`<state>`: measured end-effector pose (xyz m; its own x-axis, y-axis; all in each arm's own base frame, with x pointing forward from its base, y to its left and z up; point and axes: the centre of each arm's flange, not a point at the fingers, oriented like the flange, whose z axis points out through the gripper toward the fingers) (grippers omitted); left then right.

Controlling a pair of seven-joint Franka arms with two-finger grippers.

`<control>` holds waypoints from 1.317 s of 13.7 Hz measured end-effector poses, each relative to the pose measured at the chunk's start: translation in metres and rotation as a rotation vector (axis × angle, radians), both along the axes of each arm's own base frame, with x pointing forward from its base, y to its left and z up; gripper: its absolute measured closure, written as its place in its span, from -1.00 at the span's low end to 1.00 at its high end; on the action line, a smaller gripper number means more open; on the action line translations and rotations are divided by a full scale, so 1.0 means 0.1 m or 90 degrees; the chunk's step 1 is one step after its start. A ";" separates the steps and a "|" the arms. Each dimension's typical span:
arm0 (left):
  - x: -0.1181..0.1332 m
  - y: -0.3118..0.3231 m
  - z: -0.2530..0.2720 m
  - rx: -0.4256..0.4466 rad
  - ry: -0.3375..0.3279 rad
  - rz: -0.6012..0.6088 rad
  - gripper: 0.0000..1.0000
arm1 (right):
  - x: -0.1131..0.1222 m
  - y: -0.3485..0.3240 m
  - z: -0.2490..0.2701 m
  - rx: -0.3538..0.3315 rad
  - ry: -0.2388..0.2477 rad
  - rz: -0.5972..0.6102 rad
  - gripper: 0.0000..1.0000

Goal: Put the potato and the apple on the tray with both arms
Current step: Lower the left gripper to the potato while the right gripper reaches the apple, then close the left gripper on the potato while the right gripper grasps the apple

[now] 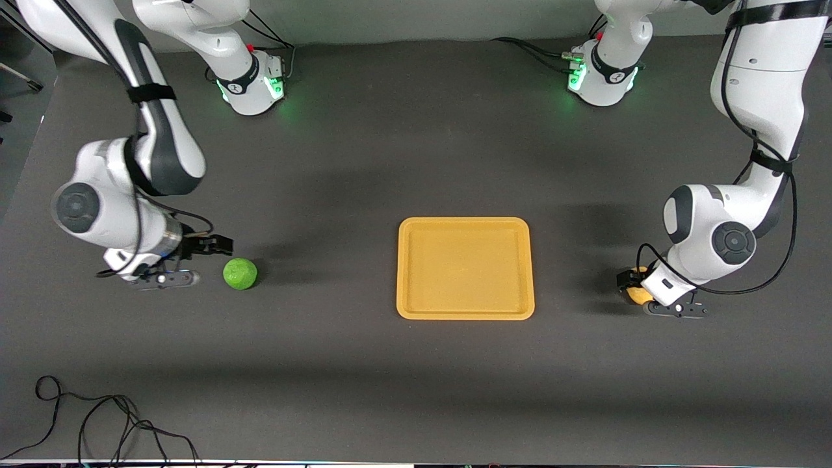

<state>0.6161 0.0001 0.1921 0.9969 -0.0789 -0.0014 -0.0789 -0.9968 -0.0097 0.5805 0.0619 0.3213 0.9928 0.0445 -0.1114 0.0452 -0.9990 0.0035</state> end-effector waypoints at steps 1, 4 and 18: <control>0.00 0.00 -0.01 0.000 0.001 0.000 -0.88 | -0.01 0.12 -0.15 -0.002 0.001 0.004 -1.00; 0.01 0.01 0.02 0.001 -0.002 0.001 -0.26 | 0.02 0.15 -0.46 -0.010 0.003 0.010 -1.00; -0.18 -2.10 2.07 0.035 0.061 0.082 -0.25 | 0.00 -0.22 -1.18 -0.011 -0.030 -0.037 -0.54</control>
<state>0.5977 -0.2104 0.3988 0.9938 0.0526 -0.0978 0.0465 -0.9969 -0.0635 0.5807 0.0397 0.2036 0.9978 -0.0157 -0.0643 -0.0143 -0.9997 0.0221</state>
